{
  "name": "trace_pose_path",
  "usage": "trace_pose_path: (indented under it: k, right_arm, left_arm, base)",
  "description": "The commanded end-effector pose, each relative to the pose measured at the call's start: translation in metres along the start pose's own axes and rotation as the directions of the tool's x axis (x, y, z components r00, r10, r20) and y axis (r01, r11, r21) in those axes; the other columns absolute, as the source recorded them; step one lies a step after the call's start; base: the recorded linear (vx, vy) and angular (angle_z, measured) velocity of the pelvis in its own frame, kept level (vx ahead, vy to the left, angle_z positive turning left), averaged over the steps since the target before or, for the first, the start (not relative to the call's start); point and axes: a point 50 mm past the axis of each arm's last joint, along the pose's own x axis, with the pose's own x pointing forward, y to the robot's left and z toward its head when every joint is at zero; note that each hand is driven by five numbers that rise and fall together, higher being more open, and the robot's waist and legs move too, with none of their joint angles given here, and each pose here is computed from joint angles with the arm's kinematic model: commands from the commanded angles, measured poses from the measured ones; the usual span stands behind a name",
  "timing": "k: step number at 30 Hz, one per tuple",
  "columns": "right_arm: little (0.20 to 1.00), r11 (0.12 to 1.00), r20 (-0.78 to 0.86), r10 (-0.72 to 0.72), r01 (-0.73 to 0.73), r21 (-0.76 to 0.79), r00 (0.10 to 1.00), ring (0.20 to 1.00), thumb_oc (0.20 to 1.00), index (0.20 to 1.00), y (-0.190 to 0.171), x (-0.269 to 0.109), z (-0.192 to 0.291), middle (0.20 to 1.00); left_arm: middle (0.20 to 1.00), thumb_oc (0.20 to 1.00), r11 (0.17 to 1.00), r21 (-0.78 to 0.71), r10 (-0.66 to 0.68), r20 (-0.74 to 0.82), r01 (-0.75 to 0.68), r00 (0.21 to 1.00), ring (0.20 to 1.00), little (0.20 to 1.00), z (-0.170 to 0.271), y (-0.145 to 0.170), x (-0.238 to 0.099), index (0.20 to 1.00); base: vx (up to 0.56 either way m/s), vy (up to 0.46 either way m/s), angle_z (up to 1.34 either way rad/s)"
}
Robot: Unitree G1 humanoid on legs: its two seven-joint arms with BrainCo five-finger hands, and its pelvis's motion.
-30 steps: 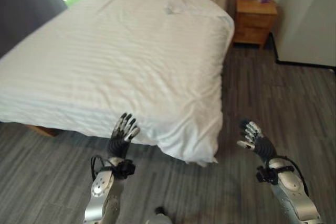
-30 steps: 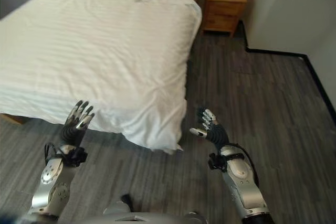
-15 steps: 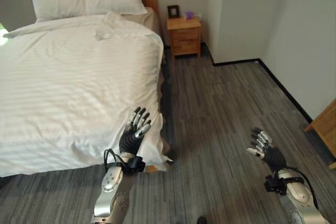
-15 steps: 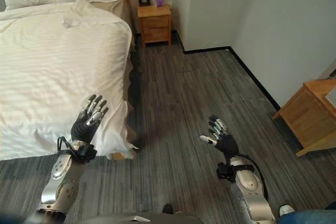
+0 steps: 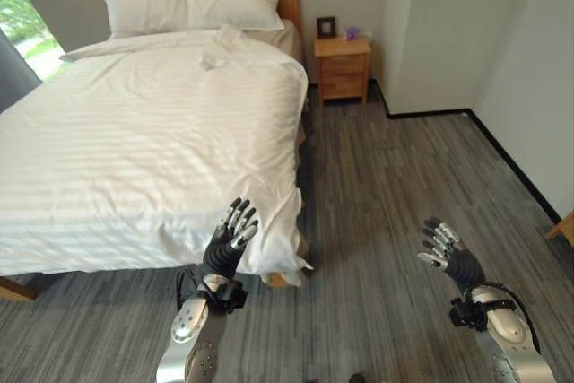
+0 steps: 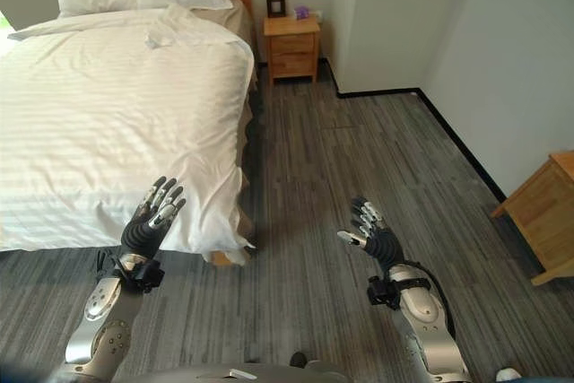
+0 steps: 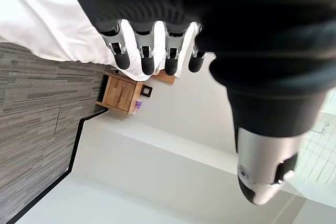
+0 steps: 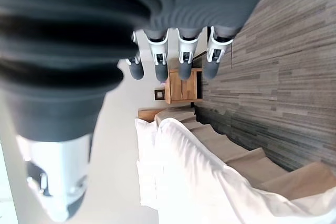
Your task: Making the bed.
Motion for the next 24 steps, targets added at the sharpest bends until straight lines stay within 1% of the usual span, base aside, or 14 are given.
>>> trace_pose_path:
  k: [1,5,6,7,8,9,10,11,12,15,18,21,22,24]
  right_arm:
    - [1.0,0.999,0.131,0.02,-0.025,0.038,0.991,1.0,1.0,1.0,0.006,0.016,0.022,1.0]
    - [1.0,0.998,0.126,0.029,-0.035,0.048,0.992,1.0,1.0,1.0,0.008,0.016,0.021,1.0]
    - [1.0,0.99,0.033,-0.078,0.074,0.117,0.996,1.0,1.0,1.0,-0.02,-0.001,0.003,1.0]
    - [1.0,0.99,0.033,-0.078,0.074,0.118,0.996,1.0,1.0,1.0,-0.02,-0.001,0.003,1.0]
    - [1.0,0.987,0.026,-0.081,0.077,0.138,0.996,1.0,1.0,1.0,-0.016,0.003,-0.001,1.0]
    - [1.0,0.987,0.033,-0.084,0.079,0.141,0.996,1.0,1.0,1.0,-0.015,0.006,0.001,1.0]
    - [1.0,0.977,0.052,-0.081,0.07,0.201,0.995,1.0,1.0,1.0,-0.01,0.009,0.003,1.0]
    - [1.0,0.978,0.043,-0.031,0.021,0.206,0.999,1.0,1.0,1.0,-0.001,0.012,0.0,1.0]
    - [1.0,0.99,0.037,0.007,-0.012,0.141,0.999,1.0,1.0,1.0,0.001,0.014,0.003,1.0]
    - [1.0,0.988,0.057,0.015,-0.024,0.155,0.998,1.0,1.0,1.0,0.004,0.016,0.007,1.0]
    - [1.0,0.989,0.065,0.017,-0.027,0.146,0.998,1.0,1.0,1.0,0.006,0.017,0.008,1.0]
    - [1.0,0.987,0.065,0.003,-0.014,0.157,0.998,1.0,1.0,1.0,0.006,0.015,0.006,1.0]
    - [1.0,0.986,0.064,-0.006,-0.005,0.165,0.998,1.0,1.0,1.0,0.006,0.015,0.005,1.0]
    - [1.0,0.987,0.079,-0.018,0.005,0.158,0.997,1.0,1.0,1.0,0.009,0.02,0.006,1.0]
  left_arm:
    - [1.0,1.0,0.999,0.048,-0.023,0.101,0.019,0.995,1.0,1.0,0.021,0.003,0.006,1.0]
    - [1.0,1.0,0.999,0.037,-0.01,0.092,0.007,0.996,1.0,1.0,0.019,0.006,0.001,1.0]
    - [1.0,1.0,0.968,0.194,0.145,0.075,-0.157,0.987,1.0,1.0,0.016,0.026,0.005,1.0]
    - [1.0,1.0,0.968,0.194,0.145,0.075,-0.157,0.987,1.0,1.0,0.016,0.026,0.005,1.0]
    - [1.0,1.0,0.971,0.211,0.105,0.054,-0.114,0.993,1.0,1.0,0.013,0.022,0.008,1.0]
    - [1.0,1.0,0.97,0.219,0.099,0.06,-0.11,0.993,1.0,1.0,0.014,0.02,0.01,1.0]
    - [1.0,1.0,0.967,0.224,0.106,0.062,-0.118,0.992,1.0,1.0,0.016,0.022,0.008,1.0]
    - [1.0,1.0,0.961,0.245,0.118,0.058,-0.129,0.991,1.0,1.0,0.017,0.027,0.005,1.0]
    - [1.0,1.0,0.953,0.263,0.14,0.054,-0.15,0.989,1.0,1.0,0.018,0.033,0.001,1.0]
    - [1.0,1.0,0.956,0.23,0.181,0.034,-0.184,0.983,1.0,1.0,0.01,0.037,-0.003,1.0]
    - [1.0,1.0,0.956,0.225,0.186,0.024,-0.187,0.982,1.0,1.0,0.008,0.038,-0.004,1.0]
    - [1.0,1.0,0.959,0.224,0.169,0.027,-0.171,0.985,1.0,1.0,0.009,0.036,0.002,1.0]
    - [1.0,1.0,0.954,0.255,0.151,0.053,-0.16,0.987,1.0,1.0,0.017,0.034,0.008,1.0]
    - [1.0,1.0,0.956,0.243,0.145,0.101,-0.166,0.984,1.0,1.0,0.028,0.034,0.015,1.0]
  base:
    - [-0.1,-0.023,-0.05]
    - [-0.03,-0.009,-0.05]
    - [0.0,0.0,0.0]
    - [-0.13,0.167,0.22]
    - [-0.16,0.252,0.41]
    - [-0.21,0.314,0.33]
    - [-0.15,0.232,0.1]
    - [-0.17,0.221,-0.08]
    - [-0.15,0.185,-0.08]
    - [-0.08,0.087,-0.04]
    - [-0.13,0.058,-0.13]
    - [-0.07,-0.041,-0.35]
    - [-0.03,-0.285,-0.16]
    - [0.03,-0.539,-0.15]
